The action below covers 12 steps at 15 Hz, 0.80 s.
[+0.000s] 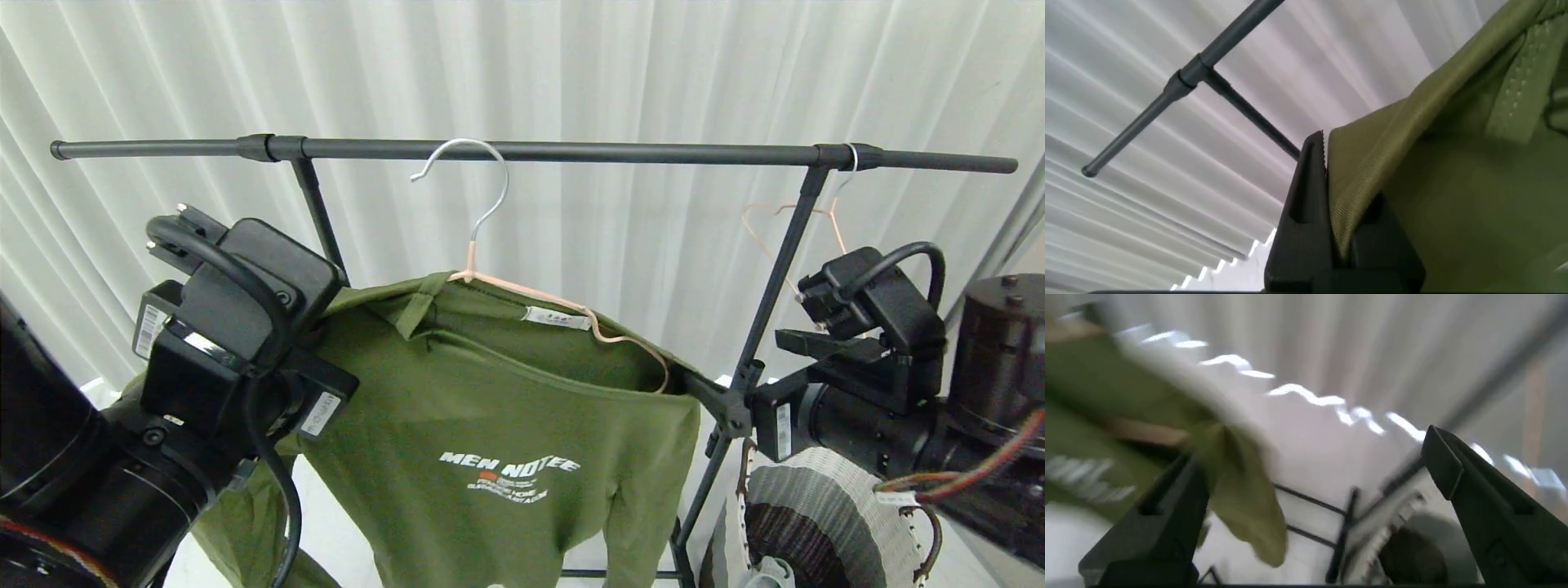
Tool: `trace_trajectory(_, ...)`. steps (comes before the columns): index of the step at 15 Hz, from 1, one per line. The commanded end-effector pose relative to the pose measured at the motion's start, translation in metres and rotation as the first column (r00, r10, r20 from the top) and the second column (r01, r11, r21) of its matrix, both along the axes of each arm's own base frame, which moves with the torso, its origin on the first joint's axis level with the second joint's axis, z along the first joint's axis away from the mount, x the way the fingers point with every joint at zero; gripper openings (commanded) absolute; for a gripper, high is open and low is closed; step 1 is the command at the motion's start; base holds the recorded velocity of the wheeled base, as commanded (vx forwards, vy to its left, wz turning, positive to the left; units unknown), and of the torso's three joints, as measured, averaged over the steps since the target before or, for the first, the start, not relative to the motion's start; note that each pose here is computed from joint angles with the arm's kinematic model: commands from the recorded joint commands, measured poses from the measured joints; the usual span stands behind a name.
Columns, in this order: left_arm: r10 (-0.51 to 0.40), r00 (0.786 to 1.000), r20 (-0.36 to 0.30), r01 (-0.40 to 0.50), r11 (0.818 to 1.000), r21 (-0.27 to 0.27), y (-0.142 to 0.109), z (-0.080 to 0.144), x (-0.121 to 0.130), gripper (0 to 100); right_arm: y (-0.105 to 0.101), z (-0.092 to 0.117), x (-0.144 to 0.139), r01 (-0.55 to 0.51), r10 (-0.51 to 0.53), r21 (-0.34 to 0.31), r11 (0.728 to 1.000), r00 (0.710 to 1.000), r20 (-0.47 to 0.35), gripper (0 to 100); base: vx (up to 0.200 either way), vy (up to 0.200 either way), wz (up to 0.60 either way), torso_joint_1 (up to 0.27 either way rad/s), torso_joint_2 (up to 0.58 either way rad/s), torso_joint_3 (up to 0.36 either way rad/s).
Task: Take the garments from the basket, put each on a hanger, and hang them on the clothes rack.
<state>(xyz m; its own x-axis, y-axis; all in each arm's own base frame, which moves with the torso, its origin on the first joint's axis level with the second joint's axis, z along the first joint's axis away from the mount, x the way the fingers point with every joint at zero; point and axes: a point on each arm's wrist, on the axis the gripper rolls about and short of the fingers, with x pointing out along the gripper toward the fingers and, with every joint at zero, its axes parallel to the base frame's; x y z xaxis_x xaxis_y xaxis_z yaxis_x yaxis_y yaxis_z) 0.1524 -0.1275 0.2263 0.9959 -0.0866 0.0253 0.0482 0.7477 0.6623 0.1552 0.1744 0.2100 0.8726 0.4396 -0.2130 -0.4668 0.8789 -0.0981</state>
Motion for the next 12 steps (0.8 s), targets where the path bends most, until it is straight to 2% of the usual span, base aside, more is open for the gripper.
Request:
trace_trajectory(1, -0.008, 1.0, -0.001, 0.008, 1.0, -0.008, -0.001, 0.0, 0.0, 0, -0.006, 0.016, -0.017, -0.125, 0.125, -0.009, 0.992, 0.99, 0.071, 100, 0.0, 0.0, 0.0, 0.0, 0.0, 0.0)
trace_trajectory(3, -0.037, 0.999, 0.008, 0.037, 0.998, -0.053, -0.005, 0.001, -0.003, 0, -0.004, 0.02, -0.017, -0.172, 0.178, -0.064, 0.983, 0.978, 0.108, 100, 0.0, 0.0, 0.0, 0.0, 0.0, 0.0)
trace_trajectory(6, -0.071, 0.997, 0.016, 0.071, 0.995, -0.067, -0.01, 0.0, -0.008, 0, 0.004, 0.022, -0.013, -0.232, 0.252, -0.142, 0.962, 0.956, 0.149, 100, 0.0, 0.0, 0.0, 0.0, 0.0, 0.0)
trace_trajectory(9, -0.116, 0.993, 0.018, 0.117, 0.991, -0.065, -0.013, 0.0, -0.011, 0, 0.019, 0.027, -0.006, -0.275, 0.302, -0.166, 0.947, 0.939, 0.167, 100, 0.0, 0.0, 0.0, 0.0, 0.0, 0.0)
trace_trajectory(12, -0.166, 0.986, 0.012, 0.167, 0.984, -0.06, -0.024, -0.003, -0.015, 0, 0.035, 0.032, 0.003, -0.277, 0.309, -0.182, 0.944, 0.933, 0.185, 100, 0.0, 0.0, 0.0, 0.0, 0.0, 0.0)
